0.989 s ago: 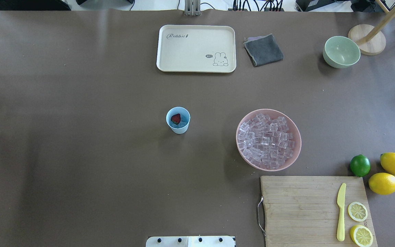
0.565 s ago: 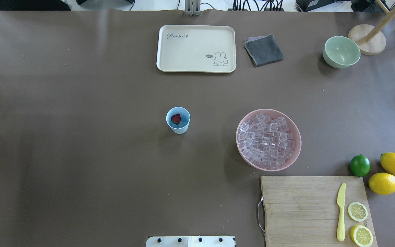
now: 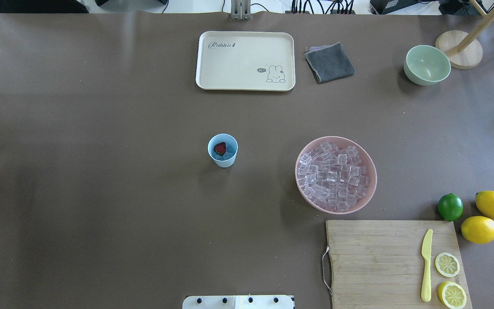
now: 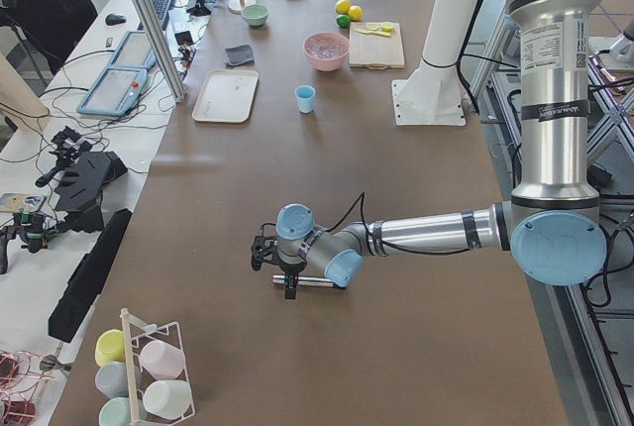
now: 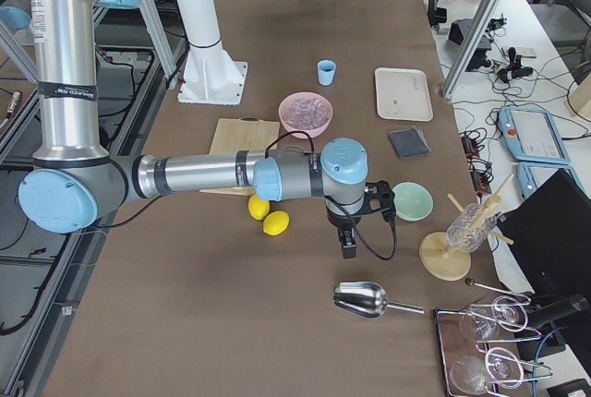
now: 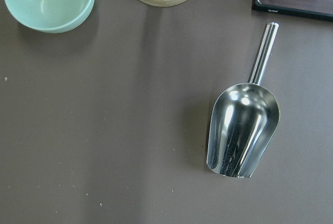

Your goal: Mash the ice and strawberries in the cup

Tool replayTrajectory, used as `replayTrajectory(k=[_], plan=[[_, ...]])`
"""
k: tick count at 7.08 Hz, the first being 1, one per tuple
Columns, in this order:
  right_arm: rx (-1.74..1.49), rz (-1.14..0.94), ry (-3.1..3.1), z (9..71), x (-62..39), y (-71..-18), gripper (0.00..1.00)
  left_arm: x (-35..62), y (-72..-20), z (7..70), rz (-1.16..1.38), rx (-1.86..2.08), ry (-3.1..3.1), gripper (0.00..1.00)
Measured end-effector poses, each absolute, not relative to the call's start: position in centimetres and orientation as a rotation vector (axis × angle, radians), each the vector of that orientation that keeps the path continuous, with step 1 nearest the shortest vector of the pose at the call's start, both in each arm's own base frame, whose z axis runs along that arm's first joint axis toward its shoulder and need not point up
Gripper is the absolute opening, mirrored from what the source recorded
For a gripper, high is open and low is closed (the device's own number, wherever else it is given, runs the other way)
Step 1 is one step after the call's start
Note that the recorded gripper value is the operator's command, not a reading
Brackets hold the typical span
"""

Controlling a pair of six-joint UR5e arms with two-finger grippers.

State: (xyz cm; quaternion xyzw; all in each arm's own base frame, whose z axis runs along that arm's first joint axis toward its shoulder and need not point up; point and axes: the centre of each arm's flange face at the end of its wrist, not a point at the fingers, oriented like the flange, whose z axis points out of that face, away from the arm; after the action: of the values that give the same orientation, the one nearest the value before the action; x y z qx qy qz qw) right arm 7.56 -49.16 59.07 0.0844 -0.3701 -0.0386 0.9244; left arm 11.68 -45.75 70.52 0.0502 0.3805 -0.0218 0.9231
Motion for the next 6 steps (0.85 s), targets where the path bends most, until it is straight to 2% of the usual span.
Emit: replayTrajectory(k=[3,4,5,6], plan=[[0.175,-0.080,-0.757,59.0,7.5,-49.2,1.00,13.2,-45.2,71.0,-0.013,0.093,0.778,0.60],[0.176,-0.080,-0.757,59.0,7.6,-49.2,1.00,13.5,-45.0,71.3,-0.005,0.087,0.774,0.47],[0.176,-0.081,-0.757,58.9,7.6,-49.2,1.00,13.6,-44.9,71.5,-0.001,0.083,0.771,0.22],[0.177,-0.081,-0.757,58.9,7.6,-49.2,1.00,13.7,-44.9,71.6,0.000,0.082,0.770,0.04]])
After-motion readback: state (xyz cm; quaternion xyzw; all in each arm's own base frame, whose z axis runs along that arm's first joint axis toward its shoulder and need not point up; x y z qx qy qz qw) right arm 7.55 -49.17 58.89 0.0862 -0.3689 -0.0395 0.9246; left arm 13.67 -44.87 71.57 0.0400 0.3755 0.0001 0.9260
